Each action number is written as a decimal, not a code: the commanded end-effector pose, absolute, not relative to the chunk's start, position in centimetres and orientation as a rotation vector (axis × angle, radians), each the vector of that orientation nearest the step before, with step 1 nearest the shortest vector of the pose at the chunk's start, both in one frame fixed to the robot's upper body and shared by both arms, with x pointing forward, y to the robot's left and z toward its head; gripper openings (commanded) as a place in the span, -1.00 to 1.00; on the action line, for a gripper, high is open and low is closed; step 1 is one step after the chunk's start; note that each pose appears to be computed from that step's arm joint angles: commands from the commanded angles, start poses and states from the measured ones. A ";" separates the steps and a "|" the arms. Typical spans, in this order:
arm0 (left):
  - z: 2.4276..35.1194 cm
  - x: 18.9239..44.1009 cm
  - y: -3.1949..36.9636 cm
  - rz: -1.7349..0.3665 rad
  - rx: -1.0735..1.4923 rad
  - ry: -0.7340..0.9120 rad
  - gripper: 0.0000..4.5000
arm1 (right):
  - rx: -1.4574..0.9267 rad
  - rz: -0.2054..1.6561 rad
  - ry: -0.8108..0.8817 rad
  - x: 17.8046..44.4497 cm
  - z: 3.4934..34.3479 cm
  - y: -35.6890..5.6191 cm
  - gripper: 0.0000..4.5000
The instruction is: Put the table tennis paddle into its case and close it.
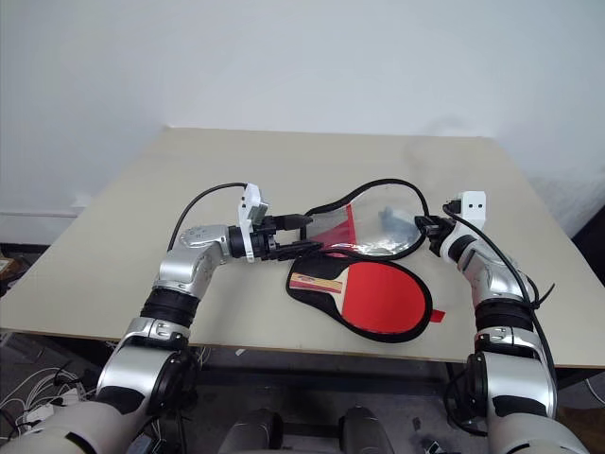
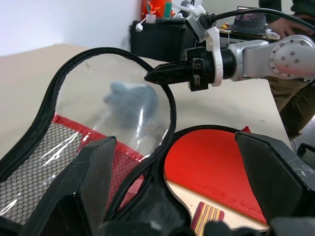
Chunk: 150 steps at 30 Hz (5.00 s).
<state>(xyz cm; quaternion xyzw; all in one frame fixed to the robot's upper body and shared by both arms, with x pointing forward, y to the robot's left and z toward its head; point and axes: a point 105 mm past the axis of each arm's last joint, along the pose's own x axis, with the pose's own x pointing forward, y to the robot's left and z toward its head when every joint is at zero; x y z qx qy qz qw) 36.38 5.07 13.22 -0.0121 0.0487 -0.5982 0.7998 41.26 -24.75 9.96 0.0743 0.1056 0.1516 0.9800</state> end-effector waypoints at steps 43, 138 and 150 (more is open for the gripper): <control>17.5 36.5 5.6 -1.273 -0.067 -0.030 0.83 | 0.009 0.743 -0.028 33.4 14.8 -24.0 -1.00; 15.8 35.1 3.5 -1.356 -0.035 0.015 0.83 | -0.509 0.810 0.401 30.9 11.0 -29.9 -0.18; 12.6 35.2 3.5 -1.377 0.182 0.060 0.83 | -0.294 0.650 0.196 34.2 13.2 -27.8 -0.18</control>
